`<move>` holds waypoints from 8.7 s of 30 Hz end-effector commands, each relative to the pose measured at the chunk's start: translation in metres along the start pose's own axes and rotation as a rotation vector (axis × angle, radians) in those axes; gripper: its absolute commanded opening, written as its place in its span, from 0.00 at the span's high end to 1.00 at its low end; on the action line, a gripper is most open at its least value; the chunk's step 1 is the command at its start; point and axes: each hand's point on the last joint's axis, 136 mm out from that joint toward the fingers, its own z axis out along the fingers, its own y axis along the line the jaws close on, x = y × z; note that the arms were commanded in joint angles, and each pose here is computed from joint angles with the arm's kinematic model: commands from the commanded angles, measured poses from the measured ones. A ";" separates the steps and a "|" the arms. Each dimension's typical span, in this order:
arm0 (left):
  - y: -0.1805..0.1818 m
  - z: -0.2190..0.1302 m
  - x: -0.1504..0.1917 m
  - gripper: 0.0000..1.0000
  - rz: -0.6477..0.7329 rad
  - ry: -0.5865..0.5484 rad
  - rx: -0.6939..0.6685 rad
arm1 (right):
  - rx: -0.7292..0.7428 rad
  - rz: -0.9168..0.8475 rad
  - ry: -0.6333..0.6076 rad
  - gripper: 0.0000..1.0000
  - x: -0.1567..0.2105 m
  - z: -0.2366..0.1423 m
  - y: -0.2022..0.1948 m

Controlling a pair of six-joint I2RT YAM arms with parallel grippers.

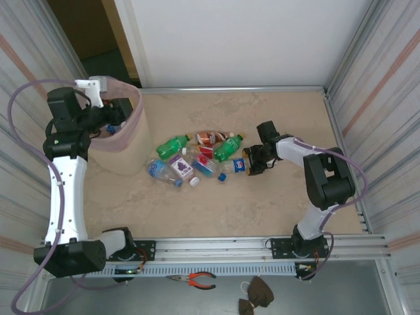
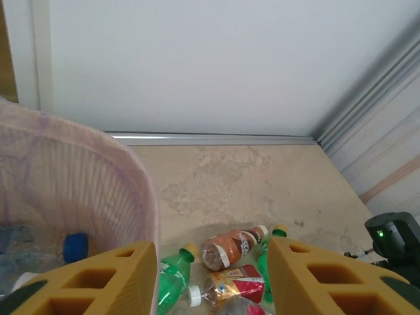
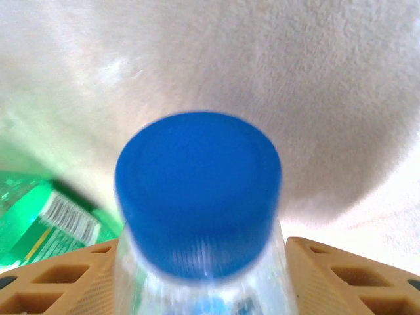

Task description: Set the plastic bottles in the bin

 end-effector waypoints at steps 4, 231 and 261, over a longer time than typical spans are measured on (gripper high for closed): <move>-0.039 -0.010 -0.023 0.51 0.072 -0.074 0.098 | -0.047 -0.075 -0.124 0.43 -0.011 -0.042 -0.001; 0.116 0.008 0.051 0.15 -0.300 0.458 -0.486 | -1.060 -1.888 -0.269 0.14 0.225 -0.309 0.063; 0.042 -0.008 0.018 0.15 -0.214 0.196 -0.191 | -0.007 -0.614 -0.201 0.23 0.035 -0.078 0.091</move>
